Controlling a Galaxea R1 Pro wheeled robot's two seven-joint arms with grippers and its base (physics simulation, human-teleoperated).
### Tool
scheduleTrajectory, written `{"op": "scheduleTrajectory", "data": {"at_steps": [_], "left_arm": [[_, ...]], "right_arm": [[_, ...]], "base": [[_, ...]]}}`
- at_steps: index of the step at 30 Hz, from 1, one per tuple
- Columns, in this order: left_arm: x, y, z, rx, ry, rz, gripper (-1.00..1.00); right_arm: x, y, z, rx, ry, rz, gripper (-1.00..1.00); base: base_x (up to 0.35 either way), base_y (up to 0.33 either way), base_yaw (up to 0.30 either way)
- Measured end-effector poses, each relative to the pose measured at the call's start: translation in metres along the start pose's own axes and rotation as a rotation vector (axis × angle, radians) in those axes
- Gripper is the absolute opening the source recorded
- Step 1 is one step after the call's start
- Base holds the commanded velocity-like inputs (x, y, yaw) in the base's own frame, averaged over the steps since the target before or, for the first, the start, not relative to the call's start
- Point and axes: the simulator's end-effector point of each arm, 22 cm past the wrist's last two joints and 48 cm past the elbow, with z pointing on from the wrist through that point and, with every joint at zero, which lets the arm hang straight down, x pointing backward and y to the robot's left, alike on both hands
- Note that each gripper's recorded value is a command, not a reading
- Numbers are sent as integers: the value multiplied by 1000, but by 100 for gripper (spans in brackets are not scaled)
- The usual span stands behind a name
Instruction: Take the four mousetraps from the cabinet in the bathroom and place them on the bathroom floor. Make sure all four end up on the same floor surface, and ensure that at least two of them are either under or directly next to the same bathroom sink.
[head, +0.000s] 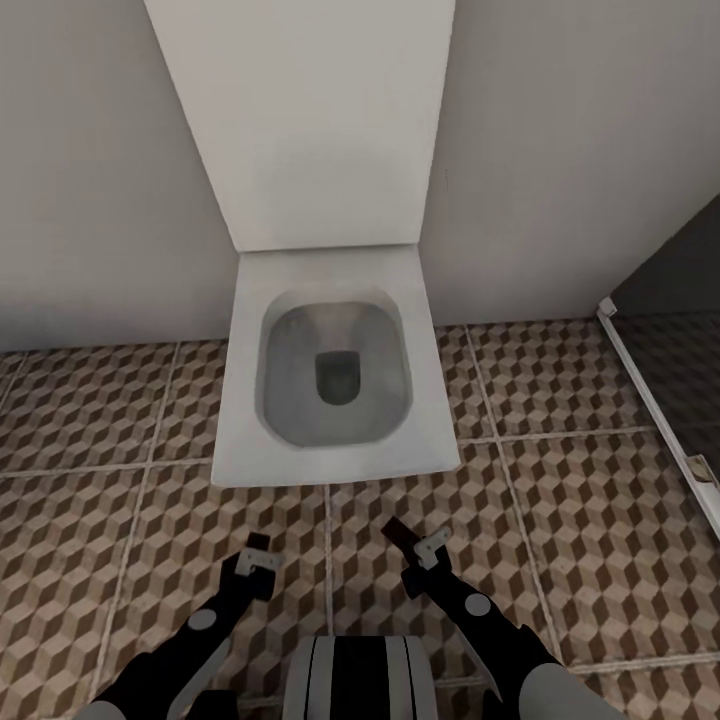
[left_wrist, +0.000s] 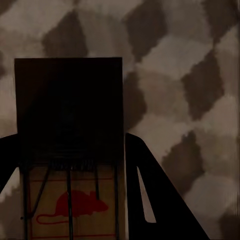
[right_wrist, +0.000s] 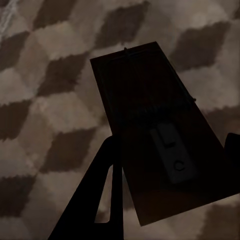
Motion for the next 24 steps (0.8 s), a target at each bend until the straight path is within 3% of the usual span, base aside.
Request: {"op": "scheduleTrajectory", "data": {"at_steps": [24], "left_arm": [[9, -3, 0, 1, 17, 2, -100]], "right_arm": [[1, 0, 0, -1, 3, -6, -100]], "base": [[0, 0, 0]]}}
